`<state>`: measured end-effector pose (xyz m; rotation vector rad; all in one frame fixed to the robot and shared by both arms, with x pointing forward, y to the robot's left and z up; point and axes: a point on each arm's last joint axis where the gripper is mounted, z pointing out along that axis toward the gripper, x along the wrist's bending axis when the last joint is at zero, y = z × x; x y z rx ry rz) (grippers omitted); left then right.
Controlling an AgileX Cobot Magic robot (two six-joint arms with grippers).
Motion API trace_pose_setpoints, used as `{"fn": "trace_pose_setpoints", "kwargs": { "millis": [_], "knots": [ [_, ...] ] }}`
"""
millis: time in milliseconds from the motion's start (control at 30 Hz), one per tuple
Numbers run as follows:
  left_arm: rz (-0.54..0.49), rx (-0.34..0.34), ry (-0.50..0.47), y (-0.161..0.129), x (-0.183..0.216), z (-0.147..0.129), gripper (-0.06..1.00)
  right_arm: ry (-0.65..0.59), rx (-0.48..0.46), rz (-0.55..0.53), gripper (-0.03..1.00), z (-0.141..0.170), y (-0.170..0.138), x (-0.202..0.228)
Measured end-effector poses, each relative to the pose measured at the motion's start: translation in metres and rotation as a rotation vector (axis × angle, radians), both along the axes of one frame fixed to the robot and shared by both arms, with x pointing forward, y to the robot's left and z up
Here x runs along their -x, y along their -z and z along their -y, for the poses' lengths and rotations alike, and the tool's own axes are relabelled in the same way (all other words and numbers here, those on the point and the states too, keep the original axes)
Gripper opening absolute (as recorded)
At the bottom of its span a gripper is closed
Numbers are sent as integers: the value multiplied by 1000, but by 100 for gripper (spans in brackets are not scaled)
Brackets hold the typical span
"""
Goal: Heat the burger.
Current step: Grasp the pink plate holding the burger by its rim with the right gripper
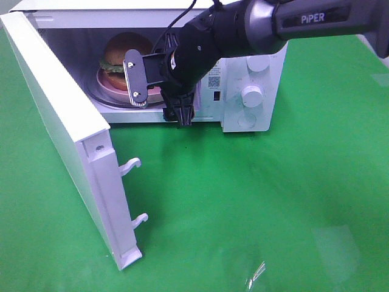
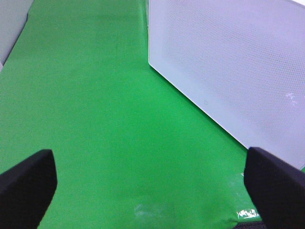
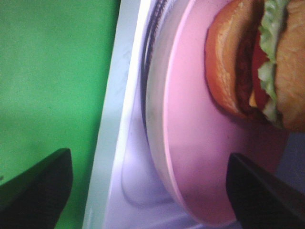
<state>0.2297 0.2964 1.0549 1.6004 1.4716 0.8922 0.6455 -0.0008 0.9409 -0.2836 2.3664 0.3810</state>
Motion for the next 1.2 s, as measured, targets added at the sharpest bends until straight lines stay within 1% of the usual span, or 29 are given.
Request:
{"fn": "trace_pose_setpoints", "kwargs": {
  "millis": [300, 367, 533, 733, 900, 967, 1067, 1100, 1133, 1167, 1200],
  "knots": [
    [0, 0, 0, 0, 0, 0, 99, 3, -33, 2, 83, -15, 10, -11],
    [0, 0, 0, 0, 0, 0, 99, 9, -48, -4, 82, -20, 16, -15],
    [0, 0, 0, 0, 0, 0, 99, 12, -57, -3, 82, -23, 19, -19],
    [0, -5, -3, 0, 0, 0, 99, 31, -80, -22, 80, -30, 36, -26],
    [0, -7, -5, 0, 0, -1, 99, 33, -77, -31, 79, -31, 42, -26],
    [0, -11, -8, 0, 0, -1, 99, 36, -76, -41, 77, -32, 49, -27],
    [0, -12, -9, 0, 0, -1, 99, 40, -84, -46, 74, -32, 50, -27],
    [0, -12, -9, 0, 0, -1, 99, 42, -91, -48, 70, -33, 50, -27],
    [0, -12, -9, 0, 0, -1, 99, 42, -91, -48, 70, -33, 50, -27],
    [0, -13, -9, 0, 0, -1, 99, 43, -94, -47, 66, -33, 50, -27],
    [0, -13, -9, 0, 0, -1, 99, 43, -94, -47, 66, -33, 50, -27]
  ]
}}
